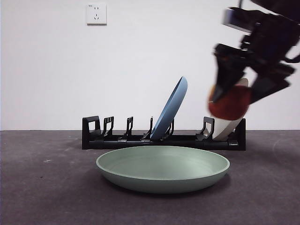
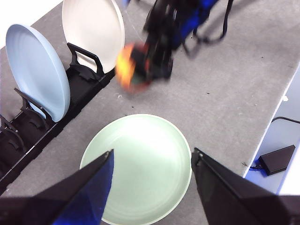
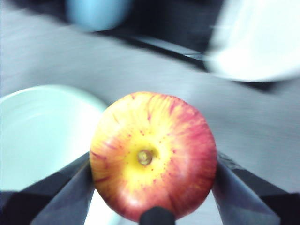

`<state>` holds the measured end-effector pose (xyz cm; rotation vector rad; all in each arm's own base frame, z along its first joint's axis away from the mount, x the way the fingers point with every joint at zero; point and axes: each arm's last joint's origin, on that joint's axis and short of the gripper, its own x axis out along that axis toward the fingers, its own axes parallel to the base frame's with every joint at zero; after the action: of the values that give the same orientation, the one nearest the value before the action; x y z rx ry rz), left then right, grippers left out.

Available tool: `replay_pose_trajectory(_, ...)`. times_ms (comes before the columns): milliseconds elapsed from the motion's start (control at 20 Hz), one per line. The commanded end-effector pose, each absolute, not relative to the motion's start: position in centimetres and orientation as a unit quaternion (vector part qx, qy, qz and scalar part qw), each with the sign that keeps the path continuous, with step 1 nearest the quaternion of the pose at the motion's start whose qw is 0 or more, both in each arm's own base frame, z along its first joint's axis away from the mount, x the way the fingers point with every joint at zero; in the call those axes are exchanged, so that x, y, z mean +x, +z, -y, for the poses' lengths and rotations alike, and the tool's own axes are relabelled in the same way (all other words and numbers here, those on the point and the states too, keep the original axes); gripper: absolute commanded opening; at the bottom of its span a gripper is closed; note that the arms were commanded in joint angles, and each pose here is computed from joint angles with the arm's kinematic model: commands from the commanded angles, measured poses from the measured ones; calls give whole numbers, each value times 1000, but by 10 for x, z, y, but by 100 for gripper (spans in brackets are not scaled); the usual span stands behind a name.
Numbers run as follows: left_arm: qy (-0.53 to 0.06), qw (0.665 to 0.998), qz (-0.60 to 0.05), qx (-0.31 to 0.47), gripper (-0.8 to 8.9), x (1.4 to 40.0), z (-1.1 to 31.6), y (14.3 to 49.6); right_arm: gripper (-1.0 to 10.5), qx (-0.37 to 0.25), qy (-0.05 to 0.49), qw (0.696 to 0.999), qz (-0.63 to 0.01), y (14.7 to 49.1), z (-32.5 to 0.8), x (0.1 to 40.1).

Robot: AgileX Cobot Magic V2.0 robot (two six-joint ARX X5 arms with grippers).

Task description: Take the green plate from the plate rack,put the plate on the table,take the apple from the table,put the apple in the plate

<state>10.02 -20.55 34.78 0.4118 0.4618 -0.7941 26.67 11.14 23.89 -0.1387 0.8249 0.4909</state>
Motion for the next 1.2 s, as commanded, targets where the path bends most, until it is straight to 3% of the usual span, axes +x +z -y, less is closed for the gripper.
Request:
replay_pose_trajectory(50,-380,875,-227,194,283,100,205,347,-17,-72,274,869,-405,233,-140,257)
replay_pose_trajectory(400,-379,871,-238,203,283,100,204,344,-17,-143,314,830,-437,190,-201,241)
replay_pose_trajectory(850,-378,871,-239,204,283,100,203,344,-11,-159,311,819,-455,169,-210,243)
replay_pose_trajectory(900,-378,871,-239,204,283,100,203,344,69,-159,311,819,-456,169,-210,243)
replay_pose_trajectory(1050,-378,871,-240,204,283,100,203,344,595,-151,306,821,-458,170,-210,243)
replay_pose_trajectory(1100,-378,871,-239,204,283,100,203,344,669,-146,304,822,-459,171,-210,243)
replay_pose_trajectory(1200,-378,871,-239,204,283,100,203,344,667,-143,304,825,-455,174,-210,243)
